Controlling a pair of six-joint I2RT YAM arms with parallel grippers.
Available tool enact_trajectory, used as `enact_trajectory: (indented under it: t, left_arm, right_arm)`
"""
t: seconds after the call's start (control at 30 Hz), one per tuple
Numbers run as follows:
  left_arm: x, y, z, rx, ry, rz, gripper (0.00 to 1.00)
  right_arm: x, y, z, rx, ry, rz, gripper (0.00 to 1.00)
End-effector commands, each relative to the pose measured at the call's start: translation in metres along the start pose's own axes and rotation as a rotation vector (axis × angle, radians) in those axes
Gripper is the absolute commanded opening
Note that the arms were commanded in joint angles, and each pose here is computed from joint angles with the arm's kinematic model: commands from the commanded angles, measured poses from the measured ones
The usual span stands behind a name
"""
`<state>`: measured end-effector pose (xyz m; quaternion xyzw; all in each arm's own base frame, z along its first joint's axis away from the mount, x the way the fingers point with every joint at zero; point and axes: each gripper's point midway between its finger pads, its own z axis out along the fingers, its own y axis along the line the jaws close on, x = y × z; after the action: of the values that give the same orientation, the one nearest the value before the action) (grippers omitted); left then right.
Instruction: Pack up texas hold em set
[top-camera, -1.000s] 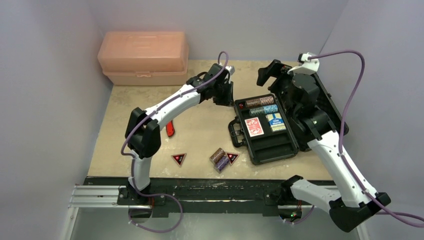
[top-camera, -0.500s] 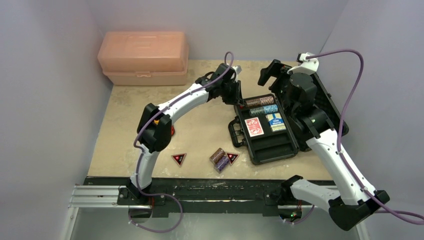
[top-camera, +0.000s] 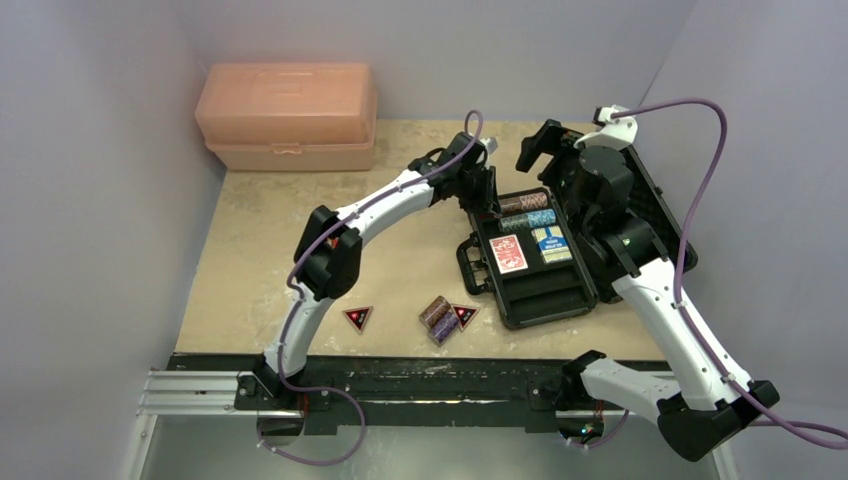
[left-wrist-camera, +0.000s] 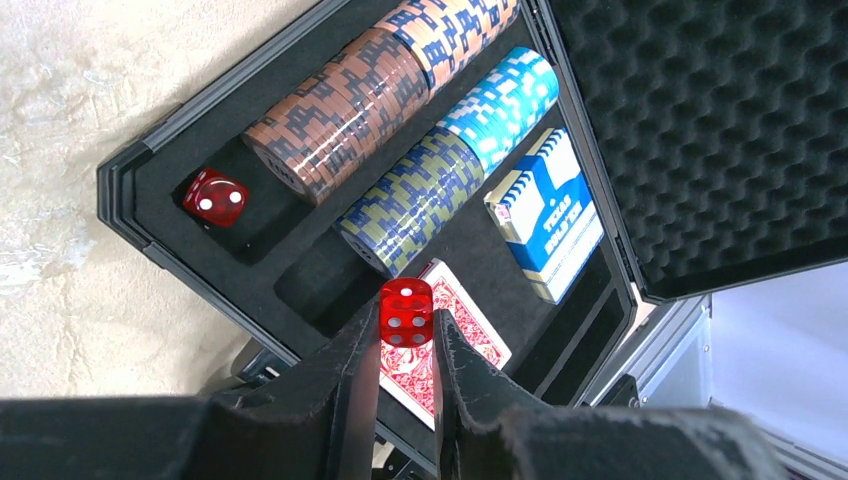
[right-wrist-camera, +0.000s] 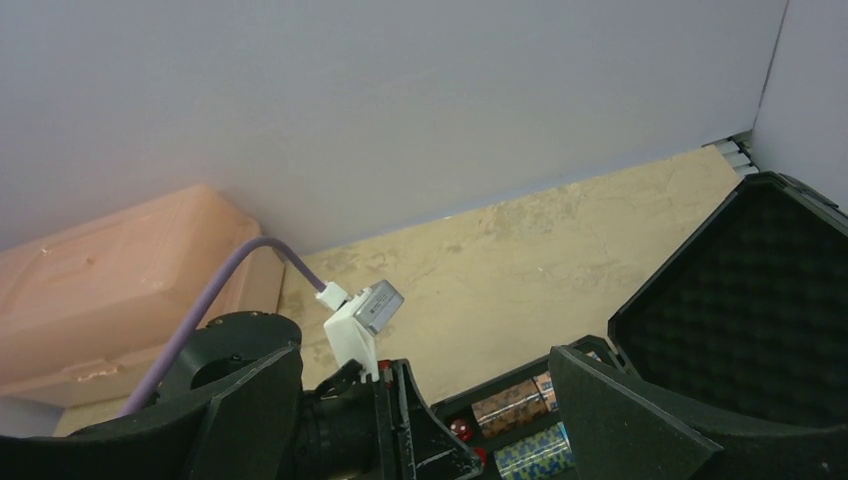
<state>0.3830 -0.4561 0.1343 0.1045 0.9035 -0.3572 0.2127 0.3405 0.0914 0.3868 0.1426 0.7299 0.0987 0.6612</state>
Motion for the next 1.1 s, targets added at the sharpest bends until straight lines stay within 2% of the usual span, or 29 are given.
enact_trajectory:
  t: [0.0, 0.57, 0.8, 0.93, 1.07]
  left_arm:
    - [-0.013, -0.017, 0.002, 0.029, -0.041, -0.001, 0.0]
    - [-0.005, 0.0, 0.017, -0.022, -0.024, 0.0, 0.0]
    - [-0.004, 0.004, 0.016, -0.041, -0.02, -0.002, 0.05]
    - [-0.003, 0.002, 0.015, -0.032, -0.015, -0.003, 0.17]
    - [-0.004, -0.001, 0.014, -0.025, -0.025, -0.005, 0.43]
  right_arm:
    - [-0.005, -0.003, 0.0, 0.014, -0.03, -0.004, 0.99]
    - [-0.004, -0.002, 0.0, 0.007, -0.028, -0.004, 0.99]
    - [-0.004, 0.0, 0.0, -0.004, -0.024, -0.001, 0.99]
    - [-0.004, 0.001, -0.001, -0.007, -0.024, 0.003, 0.99]
    - [-0.005, 0.0, -0.002, -0.008, -0.025, 0.002, 0.99]
